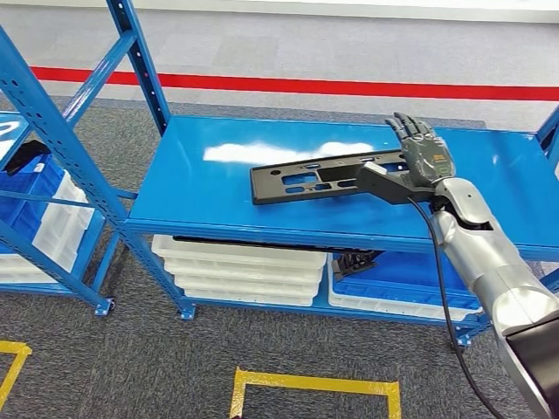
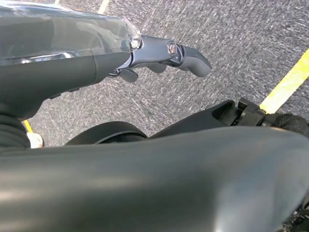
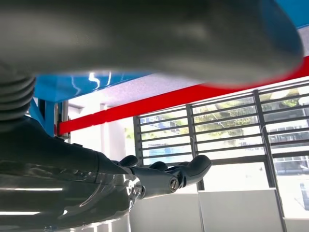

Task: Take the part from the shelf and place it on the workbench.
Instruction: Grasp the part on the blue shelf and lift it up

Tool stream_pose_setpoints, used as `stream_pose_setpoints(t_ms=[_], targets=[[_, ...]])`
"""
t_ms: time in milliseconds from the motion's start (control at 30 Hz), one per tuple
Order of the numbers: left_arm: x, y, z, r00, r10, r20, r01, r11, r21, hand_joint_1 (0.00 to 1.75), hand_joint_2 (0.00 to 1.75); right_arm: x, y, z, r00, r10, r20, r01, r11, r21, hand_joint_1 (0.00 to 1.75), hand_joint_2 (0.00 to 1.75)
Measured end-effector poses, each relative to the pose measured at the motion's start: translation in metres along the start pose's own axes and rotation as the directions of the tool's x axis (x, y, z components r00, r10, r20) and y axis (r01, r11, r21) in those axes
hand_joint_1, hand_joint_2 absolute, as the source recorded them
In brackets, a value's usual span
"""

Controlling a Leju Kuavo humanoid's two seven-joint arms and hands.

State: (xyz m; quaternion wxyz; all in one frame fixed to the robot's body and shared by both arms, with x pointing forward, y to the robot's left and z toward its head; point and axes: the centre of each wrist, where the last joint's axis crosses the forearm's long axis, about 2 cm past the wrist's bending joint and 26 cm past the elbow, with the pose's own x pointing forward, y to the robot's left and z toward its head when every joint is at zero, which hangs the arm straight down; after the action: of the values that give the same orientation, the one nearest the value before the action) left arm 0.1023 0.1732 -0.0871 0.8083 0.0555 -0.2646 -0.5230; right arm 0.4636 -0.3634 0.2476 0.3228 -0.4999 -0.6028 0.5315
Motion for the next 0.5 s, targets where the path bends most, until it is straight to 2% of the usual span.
stream_pose_setpoints(t_ms=[500], targets=[[0.0001,-0.0002,0.0000,1.000,0.000,0.001,0.000,1.000,-0.008,0.00,0.00,-0.0028,0.0027,0.0032,0.998,-0.066,0.009,0.066,0.997,0.027,0.00,1.75]])
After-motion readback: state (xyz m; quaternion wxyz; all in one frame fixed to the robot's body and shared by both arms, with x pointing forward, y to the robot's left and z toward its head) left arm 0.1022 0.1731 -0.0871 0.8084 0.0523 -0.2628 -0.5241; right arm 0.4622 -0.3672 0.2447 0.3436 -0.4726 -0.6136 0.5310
